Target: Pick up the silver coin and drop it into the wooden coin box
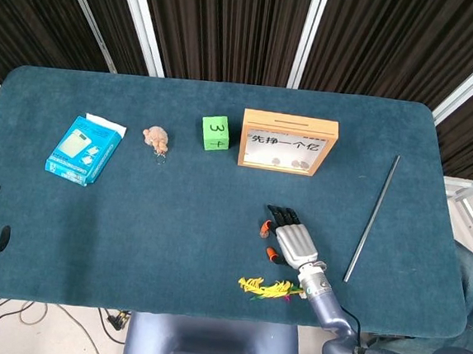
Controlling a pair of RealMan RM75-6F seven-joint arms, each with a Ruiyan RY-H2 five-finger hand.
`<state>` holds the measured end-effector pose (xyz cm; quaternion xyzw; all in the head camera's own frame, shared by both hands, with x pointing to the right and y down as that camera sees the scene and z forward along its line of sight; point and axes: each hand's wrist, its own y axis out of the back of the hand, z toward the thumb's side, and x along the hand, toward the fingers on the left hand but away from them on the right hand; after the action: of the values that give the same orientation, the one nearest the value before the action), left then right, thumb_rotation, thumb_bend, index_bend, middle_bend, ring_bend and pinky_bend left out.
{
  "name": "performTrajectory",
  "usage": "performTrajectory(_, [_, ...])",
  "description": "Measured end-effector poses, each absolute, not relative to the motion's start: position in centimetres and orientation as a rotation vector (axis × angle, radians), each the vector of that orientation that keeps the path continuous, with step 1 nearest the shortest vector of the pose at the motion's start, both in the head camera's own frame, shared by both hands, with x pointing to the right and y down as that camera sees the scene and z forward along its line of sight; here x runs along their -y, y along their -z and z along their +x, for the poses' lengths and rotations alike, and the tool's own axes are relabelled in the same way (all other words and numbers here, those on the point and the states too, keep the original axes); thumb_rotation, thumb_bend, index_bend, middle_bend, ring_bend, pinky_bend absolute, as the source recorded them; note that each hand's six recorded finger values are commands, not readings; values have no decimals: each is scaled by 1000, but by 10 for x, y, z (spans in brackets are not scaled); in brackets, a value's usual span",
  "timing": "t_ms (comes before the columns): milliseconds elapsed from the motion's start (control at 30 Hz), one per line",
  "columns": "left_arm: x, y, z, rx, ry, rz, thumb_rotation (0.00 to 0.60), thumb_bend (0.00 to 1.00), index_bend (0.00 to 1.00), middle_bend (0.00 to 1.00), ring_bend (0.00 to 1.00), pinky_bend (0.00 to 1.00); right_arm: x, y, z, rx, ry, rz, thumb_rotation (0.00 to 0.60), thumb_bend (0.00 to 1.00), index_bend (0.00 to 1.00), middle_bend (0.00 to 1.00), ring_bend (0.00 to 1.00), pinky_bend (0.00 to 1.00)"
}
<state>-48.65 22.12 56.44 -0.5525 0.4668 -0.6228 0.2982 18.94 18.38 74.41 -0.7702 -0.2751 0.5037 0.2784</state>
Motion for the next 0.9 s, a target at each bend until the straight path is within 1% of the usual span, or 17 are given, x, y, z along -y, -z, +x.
performTrajectory(267, [-221, -564, -486, -1240, 1654, -1469, 600, 397, 149, 26, 40, 0, -181, -746, 190, 735, -1369, -2070, 600, 445, 414, 10, 0, 0])
performTrajectory(600, [-221, -564, -486, -1240, 1655, -1470, 600, 397, 149, 26, 40, 0, -174, -749, 184, 739, -1370, -2077, 600, 445, 516, 10, 0, 0])
performTrajectory(900, [-222, -564, -486, -1237, 1655, -1472, 600, 397, 149, 26, 40, 0, -163, -751, 177, 764, -1352, -2068, 600, 445, 589, 10, 0, 0])
